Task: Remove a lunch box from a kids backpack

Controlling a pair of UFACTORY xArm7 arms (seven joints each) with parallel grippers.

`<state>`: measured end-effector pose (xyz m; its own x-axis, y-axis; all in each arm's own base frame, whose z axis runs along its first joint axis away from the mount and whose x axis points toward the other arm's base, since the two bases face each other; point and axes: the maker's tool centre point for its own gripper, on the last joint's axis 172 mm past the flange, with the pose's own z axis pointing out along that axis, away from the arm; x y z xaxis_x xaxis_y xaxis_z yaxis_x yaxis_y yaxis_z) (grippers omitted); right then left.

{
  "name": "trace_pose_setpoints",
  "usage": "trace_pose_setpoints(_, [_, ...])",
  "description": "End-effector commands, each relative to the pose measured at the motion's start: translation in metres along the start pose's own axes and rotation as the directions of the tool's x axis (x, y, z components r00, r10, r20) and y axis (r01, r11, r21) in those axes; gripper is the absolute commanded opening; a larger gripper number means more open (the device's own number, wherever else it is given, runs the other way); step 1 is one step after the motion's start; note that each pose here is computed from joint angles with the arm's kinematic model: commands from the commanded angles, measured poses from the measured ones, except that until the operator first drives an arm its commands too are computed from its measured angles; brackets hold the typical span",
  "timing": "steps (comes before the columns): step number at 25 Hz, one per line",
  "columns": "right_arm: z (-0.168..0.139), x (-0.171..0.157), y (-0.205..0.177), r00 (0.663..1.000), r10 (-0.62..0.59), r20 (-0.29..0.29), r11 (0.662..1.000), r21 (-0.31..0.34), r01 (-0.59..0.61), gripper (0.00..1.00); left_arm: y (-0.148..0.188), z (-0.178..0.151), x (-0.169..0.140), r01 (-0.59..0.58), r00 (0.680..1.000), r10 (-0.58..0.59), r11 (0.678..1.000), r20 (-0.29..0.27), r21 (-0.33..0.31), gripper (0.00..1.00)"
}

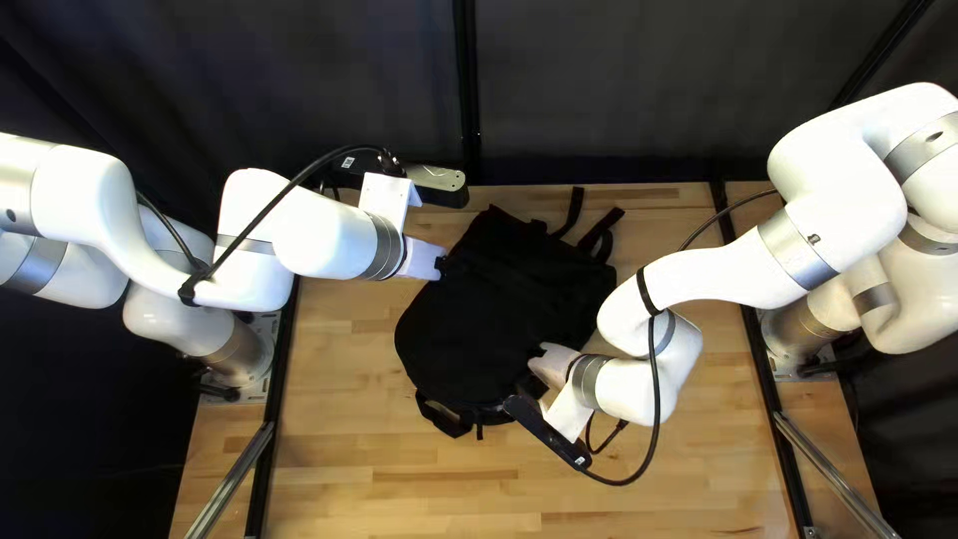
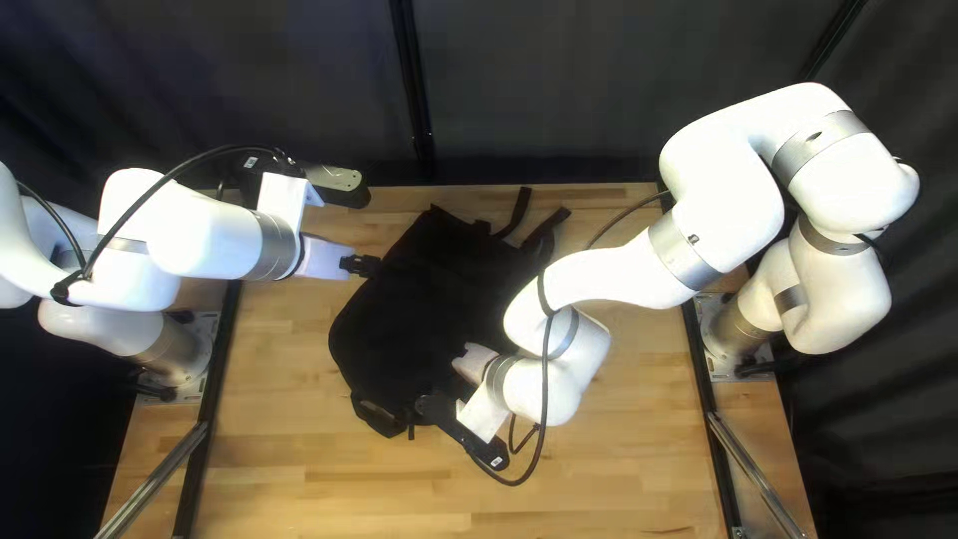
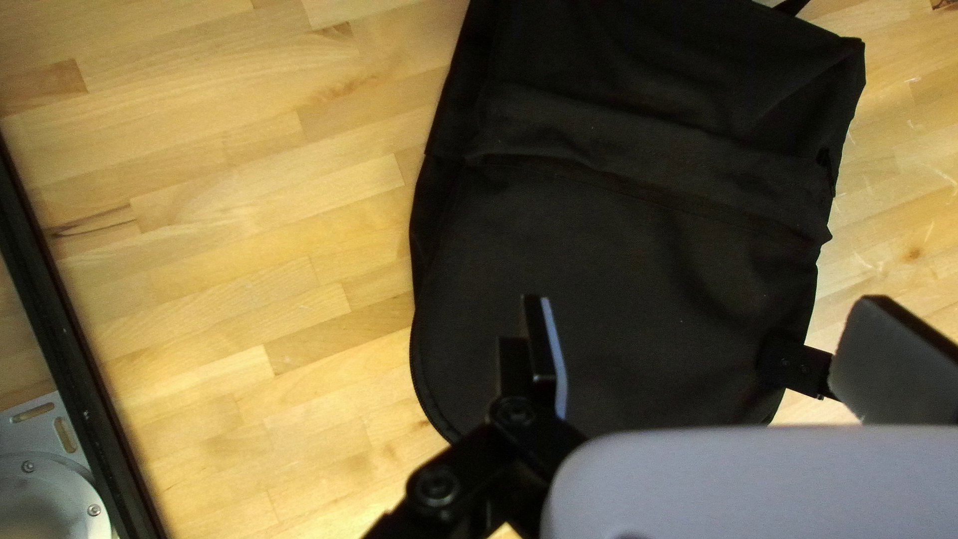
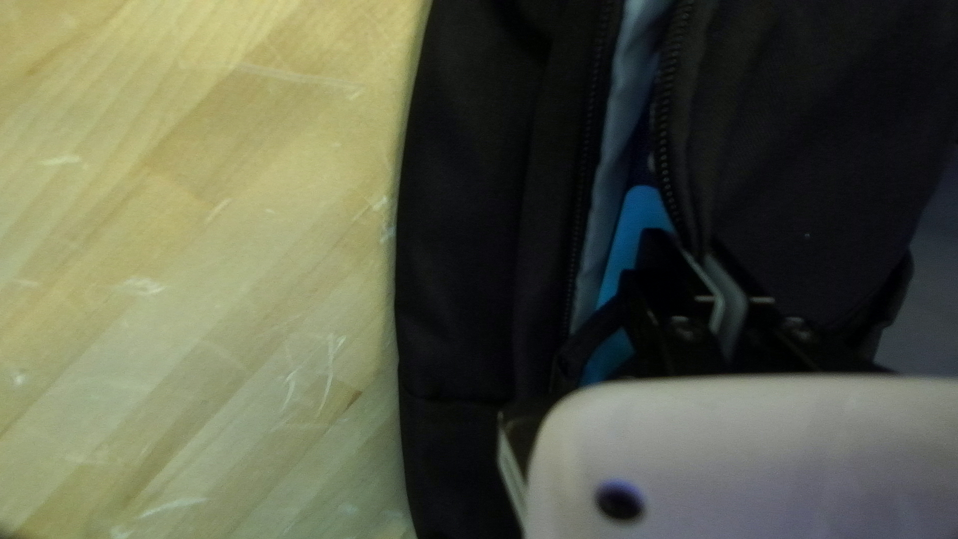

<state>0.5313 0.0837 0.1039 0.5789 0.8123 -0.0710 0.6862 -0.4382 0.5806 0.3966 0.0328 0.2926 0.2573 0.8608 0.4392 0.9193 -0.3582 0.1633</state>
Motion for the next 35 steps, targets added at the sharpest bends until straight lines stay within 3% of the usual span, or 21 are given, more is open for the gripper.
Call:
trace_pose_setpoints(1, [0.000,0.000,0.000,1.000,0.000,0.000,1.000,0.000,0.000,0.00,0.000,0.000,0.000,0.000,1.000,0.000,1.000,0.000,0.000,1.00])
trace_pose_setpoints(4, [0.000,0.000,0.000,1.000,0.000,0.000,1.000,0.000,0.000,0.00,-0.006,-0.008,0.005,0.011,1.000,-0.011,1.000,-0.009,0.011,1.00])
trace_pose_setpoints(6, [0.000,0.000,0.000,1.000,0.000,0.000,1.000,0.000,0.000,0.00,-0.029,-0.025,0.006,0.003,0.999,-0.001,0.999,-0.053,0.053,1.00])
trace_pose_setpoints(13, [0.000,0.000,0.000,1.000,0.000,0.000,1.000,0.000,0.000,0.00,-0.077,-0.028,-0.034,-0.003,0.994,0.016,0.992,-0.107,0.123,1.00])
trace_pose_setpoints(18, [0.000,0.000,0.000,1.000,0.000,0.000,1.000,0.000,0.000,0.00,-0.078,-0.014,-0.083,-0.066,0.987,0.089,0.983,-0.134,0.169,1.00])
trace_pose_setpoints(21, [0.000,0.000,0.000,1.000,0.000,0.000,1.000,0.000,0.000,0.00,-0.079,0.004,-0.129,-0.121,0.972,0.158,0.971,-0.175,0.207,1.00])
trace_pose_setpoints(27, [0.000,0.000,0.000,1.000,0.000,0.000,1.000,0.000,0.000,0.00,-0.085,0.037,-0.233,-0.094,0.980,0.133,0.965,-0.149,0.246,1.00])
trace_pose_setpoints(35, [0.000,0.000,0.000,1.000,0.000,0.000,1.000,0.000,0.000,0.00,-0.092,0.033,-0.240,-0.068,0.985,0.106,0.963,-0.136,0.260,1.00])
